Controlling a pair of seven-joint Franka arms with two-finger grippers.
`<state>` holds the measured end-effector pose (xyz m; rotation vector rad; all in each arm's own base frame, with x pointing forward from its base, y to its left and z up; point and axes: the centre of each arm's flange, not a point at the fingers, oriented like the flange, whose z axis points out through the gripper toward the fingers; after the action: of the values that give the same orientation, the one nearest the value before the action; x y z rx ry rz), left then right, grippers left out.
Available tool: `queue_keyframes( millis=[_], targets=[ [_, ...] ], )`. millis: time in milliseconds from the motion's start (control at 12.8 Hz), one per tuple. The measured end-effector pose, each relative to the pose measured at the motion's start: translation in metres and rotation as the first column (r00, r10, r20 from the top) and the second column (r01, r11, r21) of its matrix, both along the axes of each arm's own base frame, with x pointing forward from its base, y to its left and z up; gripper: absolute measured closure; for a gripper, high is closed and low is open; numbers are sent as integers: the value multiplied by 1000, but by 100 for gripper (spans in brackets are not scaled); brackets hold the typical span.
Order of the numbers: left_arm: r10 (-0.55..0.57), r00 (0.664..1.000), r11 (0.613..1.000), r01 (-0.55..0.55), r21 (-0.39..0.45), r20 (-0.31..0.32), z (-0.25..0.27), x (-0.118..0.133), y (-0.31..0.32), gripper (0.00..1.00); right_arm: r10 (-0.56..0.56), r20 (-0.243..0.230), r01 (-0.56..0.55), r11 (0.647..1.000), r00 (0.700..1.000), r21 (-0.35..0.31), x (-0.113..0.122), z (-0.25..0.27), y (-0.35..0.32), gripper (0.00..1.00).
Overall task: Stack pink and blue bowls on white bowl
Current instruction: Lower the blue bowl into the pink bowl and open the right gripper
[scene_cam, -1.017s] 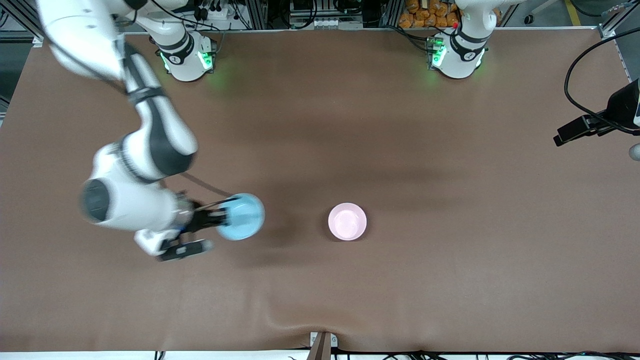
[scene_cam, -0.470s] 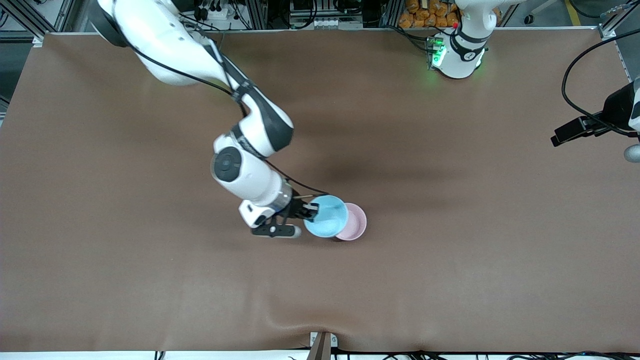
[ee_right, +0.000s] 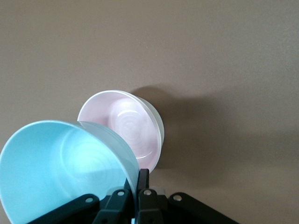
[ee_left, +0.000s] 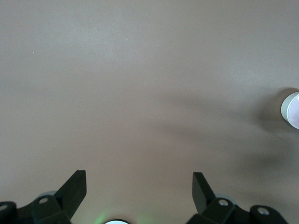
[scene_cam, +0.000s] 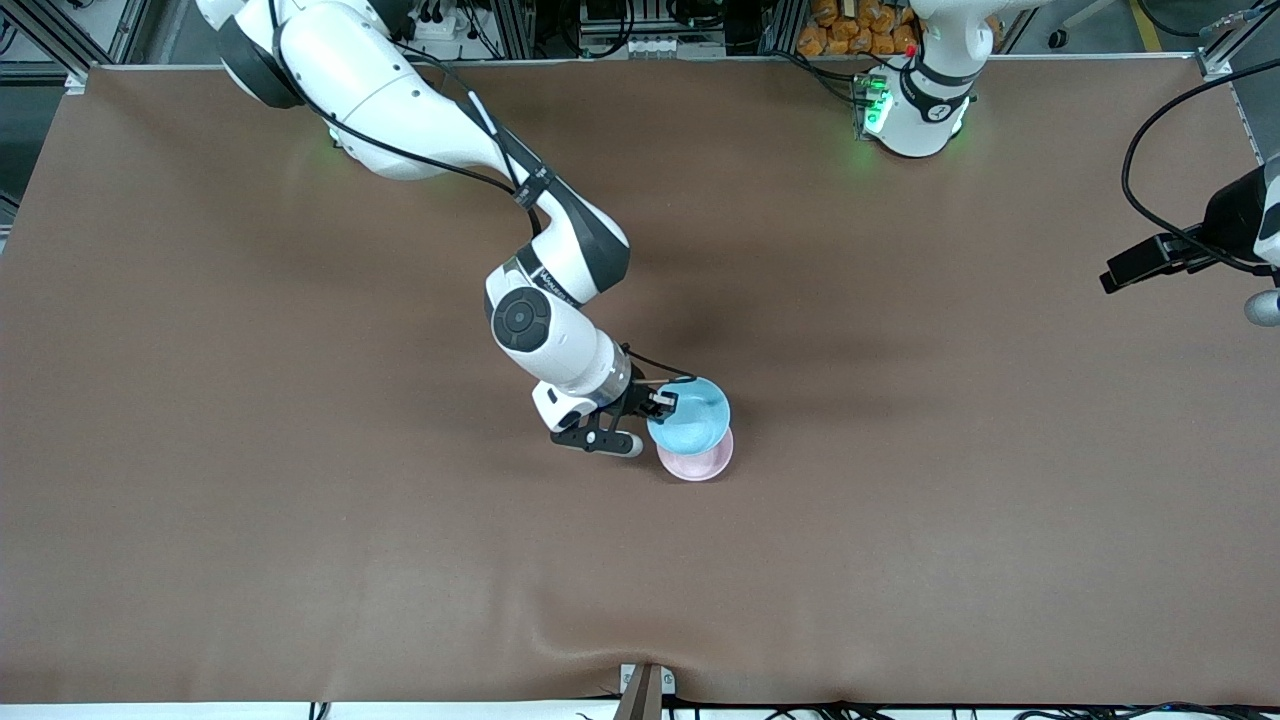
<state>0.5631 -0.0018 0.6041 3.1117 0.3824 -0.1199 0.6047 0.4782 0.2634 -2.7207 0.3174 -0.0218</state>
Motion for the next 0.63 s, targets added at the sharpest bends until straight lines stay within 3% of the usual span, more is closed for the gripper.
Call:
queue_keyframes(
  millis=[626],
  targets=[
    [0,1000,1000,0,0,-1,-1,0,0,0,-19,54,18,1000,998,3,6,-12,1,96]
  ],
)
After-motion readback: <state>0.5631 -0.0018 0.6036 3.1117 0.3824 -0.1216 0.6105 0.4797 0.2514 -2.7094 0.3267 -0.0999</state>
